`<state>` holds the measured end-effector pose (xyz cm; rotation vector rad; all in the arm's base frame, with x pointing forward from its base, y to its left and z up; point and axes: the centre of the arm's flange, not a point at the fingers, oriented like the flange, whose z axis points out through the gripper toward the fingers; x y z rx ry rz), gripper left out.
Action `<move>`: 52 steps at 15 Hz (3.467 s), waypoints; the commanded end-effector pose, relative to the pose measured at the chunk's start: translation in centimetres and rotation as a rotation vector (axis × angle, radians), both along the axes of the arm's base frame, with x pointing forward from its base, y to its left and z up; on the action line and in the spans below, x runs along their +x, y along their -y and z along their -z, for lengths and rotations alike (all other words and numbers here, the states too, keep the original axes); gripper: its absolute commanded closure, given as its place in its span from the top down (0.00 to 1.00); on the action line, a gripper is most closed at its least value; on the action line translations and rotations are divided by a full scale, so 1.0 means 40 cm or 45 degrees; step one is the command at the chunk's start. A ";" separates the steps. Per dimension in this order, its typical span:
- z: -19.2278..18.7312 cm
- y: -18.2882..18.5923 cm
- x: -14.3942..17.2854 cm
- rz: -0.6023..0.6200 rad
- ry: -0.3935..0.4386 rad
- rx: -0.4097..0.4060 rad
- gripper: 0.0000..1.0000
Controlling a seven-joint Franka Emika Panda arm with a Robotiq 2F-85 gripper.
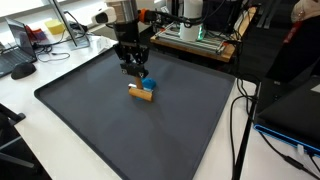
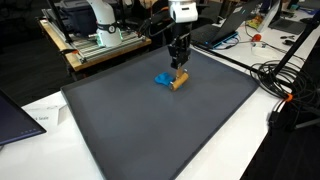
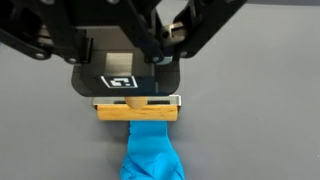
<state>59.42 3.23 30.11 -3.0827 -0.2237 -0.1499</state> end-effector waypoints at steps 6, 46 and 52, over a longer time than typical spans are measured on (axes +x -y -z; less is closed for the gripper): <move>-0.002 -0.003 0.002 -0.004 0.014 -0.002 0.47; -0.302 0.295 0.227 0.950 -0.280 0.396 0.22; -0.230 0.346 0.279 1.131 -0.391 0.317 0.22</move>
